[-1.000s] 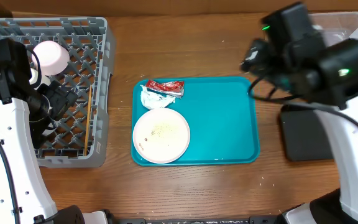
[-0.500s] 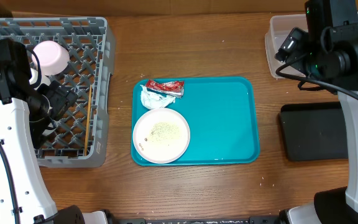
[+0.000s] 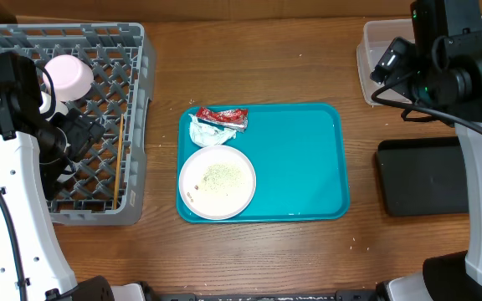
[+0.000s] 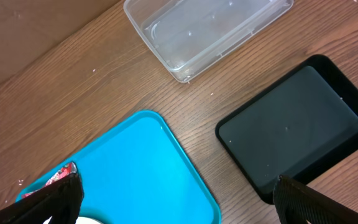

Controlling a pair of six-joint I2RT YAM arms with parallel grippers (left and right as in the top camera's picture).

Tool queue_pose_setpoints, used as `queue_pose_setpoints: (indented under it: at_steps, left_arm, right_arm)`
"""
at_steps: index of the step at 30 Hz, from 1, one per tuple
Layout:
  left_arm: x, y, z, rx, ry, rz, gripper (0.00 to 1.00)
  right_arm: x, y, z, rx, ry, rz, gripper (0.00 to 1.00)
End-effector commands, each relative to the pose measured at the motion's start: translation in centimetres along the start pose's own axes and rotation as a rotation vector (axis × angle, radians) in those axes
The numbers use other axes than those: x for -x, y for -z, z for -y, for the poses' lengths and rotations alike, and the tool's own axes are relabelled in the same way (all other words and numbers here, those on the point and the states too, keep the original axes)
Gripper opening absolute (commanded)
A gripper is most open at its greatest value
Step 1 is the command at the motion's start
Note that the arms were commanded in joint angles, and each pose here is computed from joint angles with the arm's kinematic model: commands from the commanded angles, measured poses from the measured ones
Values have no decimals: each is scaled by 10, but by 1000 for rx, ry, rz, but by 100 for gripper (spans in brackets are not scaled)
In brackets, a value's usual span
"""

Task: Sort waste into correct bins and load items into the dishwasher
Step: 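Move the left gripper from the rack to the white plate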

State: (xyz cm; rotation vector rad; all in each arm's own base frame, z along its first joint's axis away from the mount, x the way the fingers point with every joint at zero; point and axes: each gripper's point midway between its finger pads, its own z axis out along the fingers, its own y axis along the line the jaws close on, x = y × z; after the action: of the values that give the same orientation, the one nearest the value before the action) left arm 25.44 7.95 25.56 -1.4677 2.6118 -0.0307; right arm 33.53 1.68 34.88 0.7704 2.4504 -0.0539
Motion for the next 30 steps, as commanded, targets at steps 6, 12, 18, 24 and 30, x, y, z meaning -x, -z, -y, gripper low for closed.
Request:
queue_pose_setpoints:
  at_steps: [6, 12, 18, 24, 30]
  left_arm:
    - [-9, 6, 18, -110, 23, -57, 100]
    - [-14, 7, 19, -120, 22, -84, 100]
    - [-57, 23, 64, -403, -337, -244, 100]
    - [-123, 30, 96, -458, -759, -281, 100]
    - [-155, 16, 122, -305, -922, -114, 100]
  right_arm:
    - [11, -1, 12, -61, 110, 46, 100]
    - [28, -9, 47, -114, 4, 36, 100]
    - [48, -14, 95, -203, -124, 52, 100]
    - [69, -10, 152, -356, -233, 119, 100]
    - [70, -10, 161, -371, -255, 120, 100]
